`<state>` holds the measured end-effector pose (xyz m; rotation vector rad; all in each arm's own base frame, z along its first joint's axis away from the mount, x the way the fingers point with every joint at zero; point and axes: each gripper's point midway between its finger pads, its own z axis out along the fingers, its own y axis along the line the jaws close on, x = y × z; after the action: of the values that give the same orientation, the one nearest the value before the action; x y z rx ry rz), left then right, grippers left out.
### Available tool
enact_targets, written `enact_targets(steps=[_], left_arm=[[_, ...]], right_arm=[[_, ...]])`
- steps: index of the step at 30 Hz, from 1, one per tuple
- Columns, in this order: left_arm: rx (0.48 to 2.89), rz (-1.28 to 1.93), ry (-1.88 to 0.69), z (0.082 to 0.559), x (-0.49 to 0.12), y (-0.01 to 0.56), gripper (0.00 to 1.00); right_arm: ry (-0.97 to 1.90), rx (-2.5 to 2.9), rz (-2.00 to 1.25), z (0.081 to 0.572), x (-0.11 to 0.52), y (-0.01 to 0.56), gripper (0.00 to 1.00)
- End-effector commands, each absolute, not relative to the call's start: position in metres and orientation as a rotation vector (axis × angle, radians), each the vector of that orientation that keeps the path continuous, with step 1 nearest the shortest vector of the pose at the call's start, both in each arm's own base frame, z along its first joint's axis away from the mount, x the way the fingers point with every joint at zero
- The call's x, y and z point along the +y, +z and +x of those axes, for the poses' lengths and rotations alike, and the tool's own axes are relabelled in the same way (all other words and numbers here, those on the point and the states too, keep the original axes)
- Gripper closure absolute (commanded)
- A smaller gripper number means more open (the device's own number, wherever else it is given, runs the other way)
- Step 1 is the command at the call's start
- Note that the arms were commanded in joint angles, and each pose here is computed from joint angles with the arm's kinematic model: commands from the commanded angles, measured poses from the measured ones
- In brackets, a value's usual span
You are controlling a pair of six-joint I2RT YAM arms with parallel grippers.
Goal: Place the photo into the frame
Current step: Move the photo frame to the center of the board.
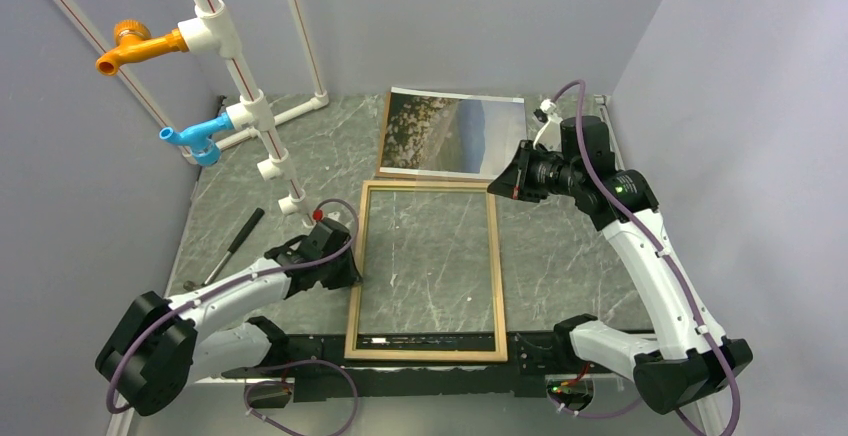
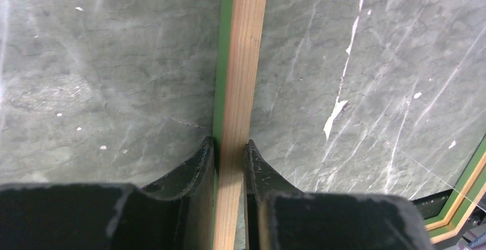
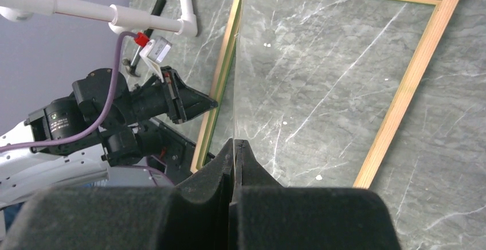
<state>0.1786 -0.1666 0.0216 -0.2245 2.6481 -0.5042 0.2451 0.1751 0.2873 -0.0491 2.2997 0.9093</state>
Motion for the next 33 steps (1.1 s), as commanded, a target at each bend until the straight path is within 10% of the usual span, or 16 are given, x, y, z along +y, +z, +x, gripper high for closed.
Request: enact_targets(steps=[1, 11, 23, 33], left_arm=[[2.678, -0.307, -0.373, 0.169, -0.145, 0.012, 0.85], [2.672, -0.328, -0.432, 0.165, -0.149, 0.008, 0.83], [2.463, -0.262, -0.592, 0.174, -0.153, 0.068, 0.25], [2.435, -0.220, -0.541, 0.170, -0.138, 0.093, 0.26]], right_arm=[[0.952, 2.235, -0.105, 0.248, 0.180, 0.303, 1.00], [1.094, 2.233, -0.190, 0.243, 0.199, 0.307, 1.00], [1.181, 2.239, -0.204, 0.236, 0.207, 0.297, 1.00], [1.323, 2.207, -0.198, 0.227, 0.217, 0.308, 1.00]])
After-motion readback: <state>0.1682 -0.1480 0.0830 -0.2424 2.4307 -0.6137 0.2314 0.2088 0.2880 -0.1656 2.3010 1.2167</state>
